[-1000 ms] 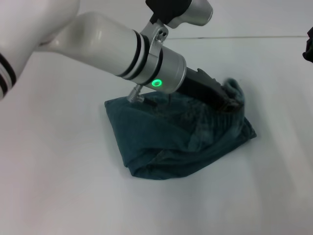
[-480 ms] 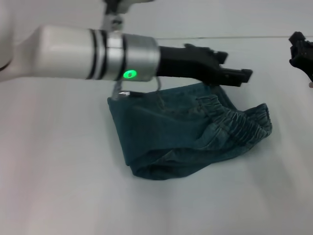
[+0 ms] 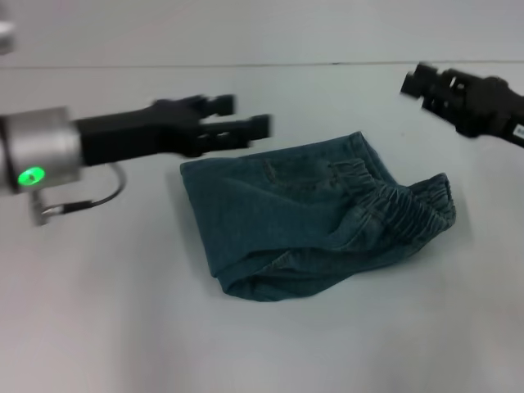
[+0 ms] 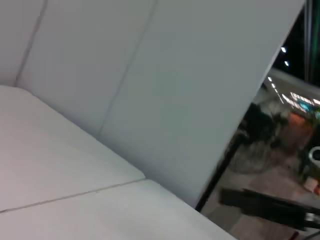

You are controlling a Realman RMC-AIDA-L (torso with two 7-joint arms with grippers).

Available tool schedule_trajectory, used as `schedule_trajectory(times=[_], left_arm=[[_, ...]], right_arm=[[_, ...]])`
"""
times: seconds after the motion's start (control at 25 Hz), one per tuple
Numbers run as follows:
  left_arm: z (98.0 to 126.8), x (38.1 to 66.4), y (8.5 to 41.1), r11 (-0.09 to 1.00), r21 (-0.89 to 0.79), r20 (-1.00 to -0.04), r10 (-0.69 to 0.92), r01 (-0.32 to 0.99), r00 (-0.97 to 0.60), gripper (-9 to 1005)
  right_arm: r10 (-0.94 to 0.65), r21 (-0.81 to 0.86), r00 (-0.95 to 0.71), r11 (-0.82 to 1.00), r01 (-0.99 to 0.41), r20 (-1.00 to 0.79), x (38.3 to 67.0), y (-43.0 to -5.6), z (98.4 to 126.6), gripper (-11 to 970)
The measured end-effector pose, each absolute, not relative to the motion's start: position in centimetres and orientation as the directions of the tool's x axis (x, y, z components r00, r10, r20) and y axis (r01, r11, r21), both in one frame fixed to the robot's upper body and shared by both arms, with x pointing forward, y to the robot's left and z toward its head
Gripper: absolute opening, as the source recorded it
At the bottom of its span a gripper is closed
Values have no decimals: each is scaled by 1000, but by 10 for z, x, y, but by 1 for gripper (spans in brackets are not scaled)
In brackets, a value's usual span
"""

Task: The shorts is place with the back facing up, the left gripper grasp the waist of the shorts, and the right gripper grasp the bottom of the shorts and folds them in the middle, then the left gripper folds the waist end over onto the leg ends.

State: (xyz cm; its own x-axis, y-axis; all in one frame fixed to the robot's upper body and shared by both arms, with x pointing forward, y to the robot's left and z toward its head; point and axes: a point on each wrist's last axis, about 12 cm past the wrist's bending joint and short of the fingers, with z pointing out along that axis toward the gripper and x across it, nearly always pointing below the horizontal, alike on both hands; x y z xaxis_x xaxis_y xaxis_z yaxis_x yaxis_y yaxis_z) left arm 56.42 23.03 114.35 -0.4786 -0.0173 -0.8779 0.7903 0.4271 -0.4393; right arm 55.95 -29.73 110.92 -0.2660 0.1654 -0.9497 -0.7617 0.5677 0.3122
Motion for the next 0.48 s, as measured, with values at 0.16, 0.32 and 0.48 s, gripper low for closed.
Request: schedule_trajectory(times=[0.16, 0.32, 0.48], left_arm=[[1131, 544, 267, 464, -457, -869, -51, 758, -493, 952], [1119, 522, 294, 488, -460, -854, -13, 742, -520, 952], [1108, 506, 308, 503, -481, -814, 47, 718, -579, 952]], right_arm=[[6, 318, -351, 440, -840, -936, 548, -302, 1135, 376], [-152, 336, -414, 374, -865, -897, 532, -310, 1147, 465], [-222, 366, -475, 396, -842, -852, 520, -322, 1139, 554]])
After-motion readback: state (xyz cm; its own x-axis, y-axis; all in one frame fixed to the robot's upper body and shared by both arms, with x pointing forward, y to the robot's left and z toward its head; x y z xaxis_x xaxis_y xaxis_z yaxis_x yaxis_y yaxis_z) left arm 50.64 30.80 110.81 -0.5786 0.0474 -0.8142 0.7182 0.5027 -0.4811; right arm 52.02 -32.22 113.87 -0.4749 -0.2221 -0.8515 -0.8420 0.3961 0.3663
